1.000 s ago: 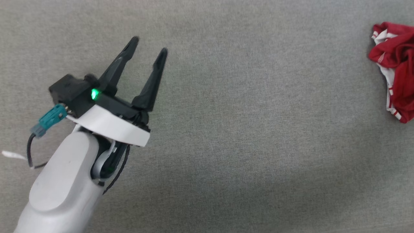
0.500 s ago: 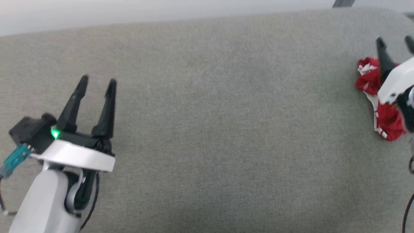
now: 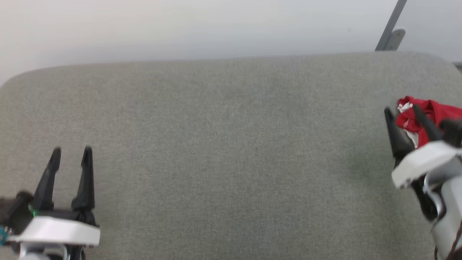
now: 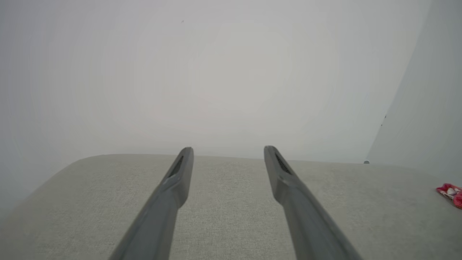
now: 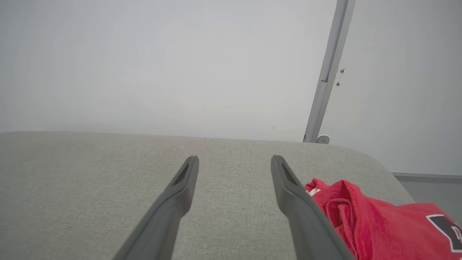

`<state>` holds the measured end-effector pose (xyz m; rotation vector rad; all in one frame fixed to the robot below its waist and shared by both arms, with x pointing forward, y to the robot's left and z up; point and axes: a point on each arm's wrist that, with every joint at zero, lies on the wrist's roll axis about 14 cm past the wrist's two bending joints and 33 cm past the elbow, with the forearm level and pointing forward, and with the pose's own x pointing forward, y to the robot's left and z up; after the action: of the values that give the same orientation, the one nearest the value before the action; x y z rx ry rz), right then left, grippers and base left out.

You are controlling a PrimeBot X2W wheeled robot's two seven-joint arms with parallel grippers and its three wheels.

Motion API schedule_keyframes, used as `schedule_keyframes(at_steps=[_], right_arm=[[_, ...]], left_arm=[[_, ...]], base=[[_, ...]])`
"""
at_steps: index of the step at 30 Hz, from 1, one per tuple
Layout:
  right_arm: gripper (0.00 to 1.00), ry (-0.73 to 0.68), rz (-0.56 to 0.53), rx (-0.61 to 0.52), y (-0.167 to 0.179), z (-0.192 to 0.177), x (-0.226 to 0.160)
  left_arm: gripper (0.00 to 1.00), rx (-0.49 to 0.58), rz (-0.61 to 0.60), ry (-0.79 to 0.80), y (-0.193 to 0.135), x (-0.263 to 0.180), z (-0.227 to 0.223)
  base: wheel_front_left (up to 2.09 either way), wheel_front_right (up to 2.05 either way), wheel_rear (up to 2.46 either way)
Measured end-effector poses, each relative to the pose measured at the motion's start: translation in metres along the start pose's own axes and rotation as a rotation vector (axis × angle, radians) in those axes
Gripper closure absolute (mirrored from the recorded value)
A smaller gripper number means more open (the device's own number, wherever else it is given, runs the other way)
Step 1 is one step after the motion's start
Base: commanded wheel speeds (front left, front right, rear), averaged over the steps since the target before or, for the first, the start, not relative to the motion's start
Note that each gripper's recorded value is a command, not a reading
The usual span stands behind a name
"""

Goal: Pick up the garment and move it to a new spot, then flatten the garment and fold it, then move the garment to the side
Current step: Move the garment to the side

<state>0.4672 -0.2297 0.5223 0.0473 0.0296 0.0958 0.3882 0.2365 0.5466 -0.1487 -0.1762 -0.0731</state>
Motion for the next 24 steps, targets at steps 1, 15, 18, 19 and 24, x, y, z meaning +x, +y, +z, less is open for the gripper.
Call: schedule_keyframes(at_steps=[1,15,18,19,24], right_arm=[[0.0,-0.004,0.004,0.003,0.002,-0.002,-0.006],[0.0,-0.032,-0.005,0.1,0.021,-0.028,-0.075],[0.0,-0.028,-0.022,0.112,0.02,-0.034,-0.087],[0.0,-0.026,-0.024,0.116,0.02,-0.036,-0.091],[0.0,-0.043,-0.04,0.127,0.02,-0.036,-0.103]], left_arm=[[0.0,-0.002,0.017,-0.001,0.003,-0.007,0.001],[0.0,-0.007,0.126,0.014,0.025,-0.07,0.002],[0.0,-0.009,0.136,0.039,0.026,-0.08,-0.004],[0.0,-0.01,0.14,0.039,0.027,-0.081,-0.004],[0.0,-0.021,0.155,0.056,0.029,-0.091,-0.009]], base=[[0.0,0.0,0.0],[0.0,0.0,0.0],[0.0,0.0,0.0],[0.0,0.0,0.0],[0.0,0.0,0.0]])
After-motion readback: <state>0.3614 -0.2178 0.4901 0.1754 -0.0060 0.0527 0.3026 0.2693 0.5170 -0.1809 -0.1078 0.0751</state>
